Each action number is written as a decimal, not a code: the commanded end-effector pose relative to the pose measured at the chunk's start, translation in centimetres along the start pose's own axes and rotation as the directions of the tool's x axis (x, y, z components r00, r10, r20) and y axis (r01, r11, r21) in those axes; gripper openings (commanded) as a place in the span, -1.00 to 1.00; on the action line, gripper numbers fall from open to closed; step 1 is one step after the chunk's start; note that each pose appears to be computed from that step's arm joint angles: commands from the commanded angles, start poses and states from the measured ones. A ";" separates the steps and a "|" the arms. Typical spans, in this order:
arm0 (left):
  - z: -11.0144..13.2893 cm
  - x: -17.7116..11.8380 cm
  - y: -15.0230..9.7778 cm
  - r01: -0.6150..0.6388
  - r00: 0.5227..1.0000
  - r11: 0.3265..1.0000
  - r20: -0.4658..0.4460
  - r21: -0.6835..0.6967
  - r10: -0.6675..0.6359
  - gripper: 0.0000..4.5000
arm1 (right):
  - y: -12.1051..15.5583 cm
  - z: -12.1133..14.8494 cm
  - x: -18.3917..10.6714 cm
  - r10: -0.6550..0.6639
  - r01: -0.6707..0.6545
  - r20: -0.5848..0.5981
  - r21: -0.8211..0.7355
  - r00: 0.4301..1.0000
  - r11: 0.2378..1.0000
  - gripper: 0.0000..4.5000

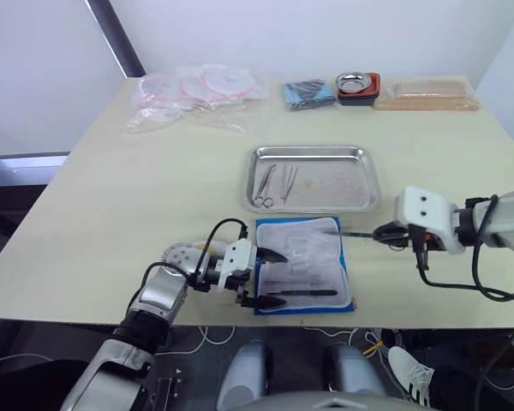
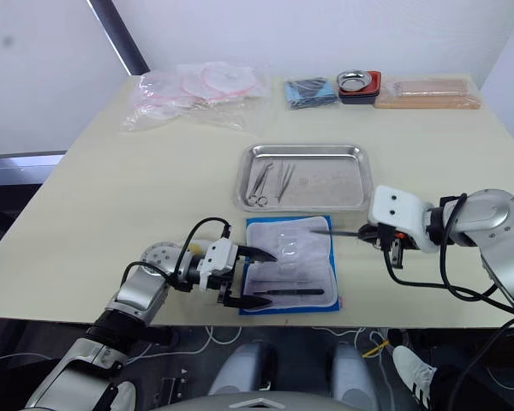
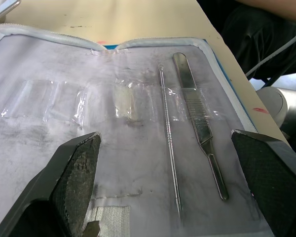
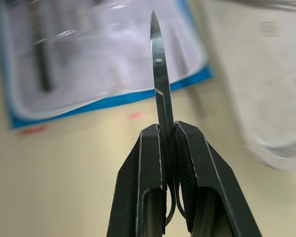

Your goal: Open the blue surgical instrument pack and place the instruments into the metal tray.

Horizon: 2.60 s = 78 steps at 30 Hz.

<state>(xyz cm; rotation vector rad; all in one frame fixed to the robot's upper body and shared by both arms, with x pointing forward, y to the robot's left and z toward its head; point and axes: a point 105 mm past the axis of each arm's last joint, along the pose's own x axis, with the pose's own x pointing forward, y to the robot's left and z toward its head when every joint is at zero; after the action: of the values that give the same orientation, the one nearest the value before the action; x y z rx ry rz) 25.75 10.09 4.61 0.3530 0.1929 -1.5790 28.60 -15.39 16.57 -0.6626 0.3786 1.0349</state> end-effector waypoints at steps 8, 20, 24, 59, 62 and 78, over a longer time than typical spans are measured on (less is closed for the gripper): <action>-6.0 0.4 -2.9 -0.001 0.980 0.968 -0.191 -0.252 -0.049 1.00 | -3.8 3.4 5.7 -0.315 0.250 0.143 0.352 0.938 0.902 -0.96; -6.0 0.2 -3.2 -0.014 0.980 0.968 -0.196 -0.252 -0.037 1.00 | -5.5 4.4 10.9 -0.438 0.343 0.070 0.519 0.896 0.783 -0.96; -6.0 0.2 -3.1 -0.016 0.980 0.968 -0.198 -0.250 -0.035 1.00 | -6.4 4.3 12.3 -0.474 0.373 0.031 0.574 0.880 0.729 -0.96; -6.4 0.0 -2.9 -0.024 0.979 0.966 -0.200 -0.256 -0.029 1.00 | -4.9 5.2 8.0 -0.427 0.244 0.293 0.500 0.855 0.831 0.96; -6.3 0.0 -2.8 -0.029 0.980 0.967 -0.198 -0.254 -0.023 1.00 | -2.5 4.6 6.8 -0.320 0.148 0.368 0.425 0.873 0.893 0.96; -6.7 -0.4 -2.5 -0.021 0.976 0.971 -0.215 -0.240 -0.032 1.00 | 4.0 -1.6 -4.1 0.101 -0.130 0.472 0.027 0.876 0.991 0.96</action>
<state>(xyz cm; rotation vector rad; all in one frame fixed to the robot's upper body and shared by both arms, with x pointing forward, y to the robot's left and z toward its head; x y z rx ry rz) 25.81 9.97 4.45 0.3667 0.2106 -1.5648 24.08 -17.08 14.78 -0.2992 0.0789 1.1952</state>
